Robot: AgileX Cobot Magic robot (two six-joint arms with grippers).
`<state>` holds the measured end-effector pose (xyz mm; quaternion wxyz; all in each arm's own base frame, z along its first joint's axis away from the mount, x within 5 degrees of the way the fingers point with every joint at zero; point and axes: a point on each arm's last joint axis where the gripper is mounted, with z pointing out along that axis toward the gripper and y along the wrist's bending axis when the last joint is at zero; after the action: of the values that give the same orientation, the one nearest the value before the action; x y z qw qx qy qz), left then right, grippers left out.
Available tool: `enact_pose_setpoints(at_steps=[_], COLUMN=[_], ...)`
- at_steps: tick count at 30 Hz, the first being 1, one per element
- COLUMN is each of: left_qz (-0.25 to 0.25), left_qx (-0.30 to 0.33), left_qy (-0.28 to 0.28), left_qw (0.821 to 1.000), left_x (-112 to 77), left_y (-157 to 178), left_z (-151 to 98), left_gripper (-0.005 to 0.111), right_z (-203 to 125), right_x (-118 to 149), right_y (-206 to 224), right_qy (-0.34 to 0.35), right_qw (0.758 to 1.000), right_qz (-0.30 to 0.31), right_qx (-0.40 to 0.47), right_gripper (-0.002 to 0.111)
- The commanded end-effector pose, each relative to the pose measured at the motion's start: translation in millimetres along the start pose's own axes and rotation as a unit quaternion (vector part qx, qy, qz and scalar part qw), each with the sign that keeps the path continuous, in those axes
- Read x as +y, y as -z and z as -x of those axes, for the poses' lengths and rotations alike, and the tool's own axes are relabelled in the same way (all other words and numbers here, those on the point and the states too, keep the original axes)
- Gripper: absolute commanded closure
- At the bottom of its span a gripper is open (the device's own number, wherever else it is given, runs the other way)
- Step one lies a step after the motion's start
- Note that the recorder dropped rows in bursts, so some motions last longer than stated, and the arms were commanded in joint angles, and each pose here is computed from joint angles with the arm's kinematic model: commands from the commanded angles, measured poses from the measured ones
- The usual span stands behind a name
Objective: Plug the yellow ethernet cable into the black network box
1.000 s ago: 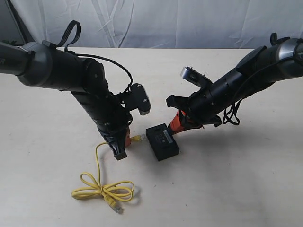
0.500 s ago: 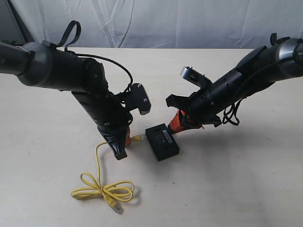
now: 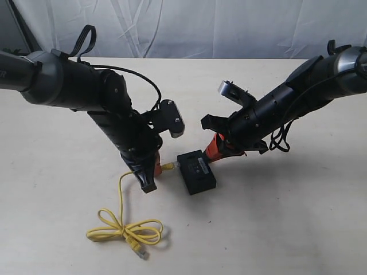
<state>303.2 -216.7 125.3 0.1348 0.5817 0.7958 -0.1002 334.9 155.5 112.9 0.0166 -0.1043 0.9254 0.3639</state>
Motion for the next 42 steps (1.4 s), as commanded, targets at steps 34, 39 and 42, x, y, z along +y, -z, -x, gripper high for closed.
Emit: enact_pose_setpoints(at_steps=[34,39,42], left_qz=[0.027,0.027,0.027], left_qx=[-0.029,-0.029,-0.029], left_qy=[-0.062,-0.062,-0.063], left_qw=[0.997,0.997,0.997], left_x=[3.4,3.4,3.5], left_y=[0,0,0], left_z=[6,6,6], left_gripper=[0.107,0.107,0.107], right_z=[-1,2,5], right_x=[-2,1,0], right_y=[-6,3,19], right_qy=[0.005,0.013,0.016], right_qw=[1.000,1.000,1.000], right_qz=[0.022,0.017,0.010], right_qx=[0.008,0.000,-0.019], right_gripper=[0.108,0.108,0.108])
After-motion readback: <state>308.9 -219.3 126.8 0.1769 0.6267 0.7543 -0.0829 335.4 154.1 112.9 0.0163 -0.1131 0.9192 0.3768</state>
